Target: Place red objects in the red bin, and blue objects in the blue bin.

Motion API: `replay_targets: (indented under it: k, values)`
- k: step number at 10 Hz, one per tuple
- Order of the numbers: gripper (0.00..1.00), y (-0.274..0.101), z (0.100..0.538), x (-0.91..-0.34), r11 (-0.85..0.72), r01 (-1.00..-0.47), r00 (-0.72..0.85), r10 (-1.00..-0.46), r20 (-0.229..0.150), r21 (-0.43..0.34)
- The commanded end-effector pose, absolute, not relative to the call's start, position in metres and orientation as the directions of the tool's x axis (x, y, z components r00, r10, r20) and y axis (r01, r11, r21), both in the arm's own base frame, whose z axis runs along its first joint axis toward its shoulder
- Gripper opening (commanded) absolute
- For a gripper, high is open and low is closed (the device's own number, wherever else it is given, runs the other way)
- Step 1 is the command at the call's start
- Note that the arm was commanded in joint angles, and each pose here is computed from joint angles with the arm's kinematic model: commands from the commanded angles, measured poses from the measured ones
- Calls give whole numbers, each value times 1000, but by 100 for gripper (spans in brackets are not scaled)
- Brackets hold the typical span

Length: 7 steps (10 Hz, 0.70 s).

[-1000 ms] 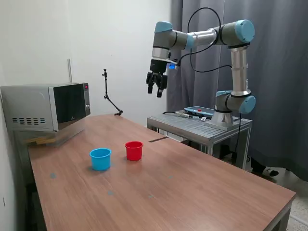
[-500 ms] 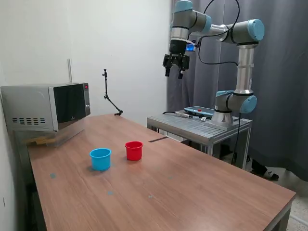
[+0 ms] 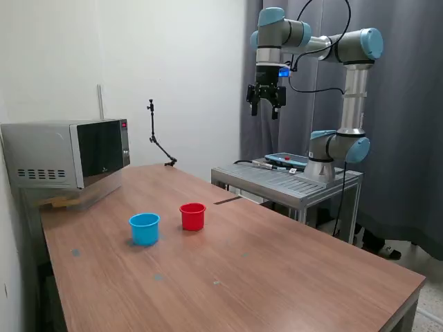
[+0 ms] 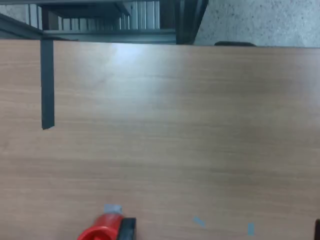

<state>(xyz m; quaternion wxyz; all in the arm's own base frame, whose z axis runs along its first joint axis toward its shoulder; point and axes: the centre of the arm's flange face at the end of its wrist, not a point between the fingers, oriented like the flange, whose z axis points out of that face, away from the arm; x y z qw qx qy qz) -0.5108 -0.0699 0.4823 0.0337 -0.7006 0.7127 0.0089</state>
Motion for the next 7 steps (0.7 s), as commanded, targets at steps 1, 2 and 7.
replay_targets:
  k: [1,2,7]
  values:
    - [100,-72,476,-499,-3,-999,6,-998,-58,-50]
    - [100,-73,478,-496,-4,-999,7,-998,-58,-47]
    - [100,-71,475,-495,-1,-999,4,-998,-59,-52]
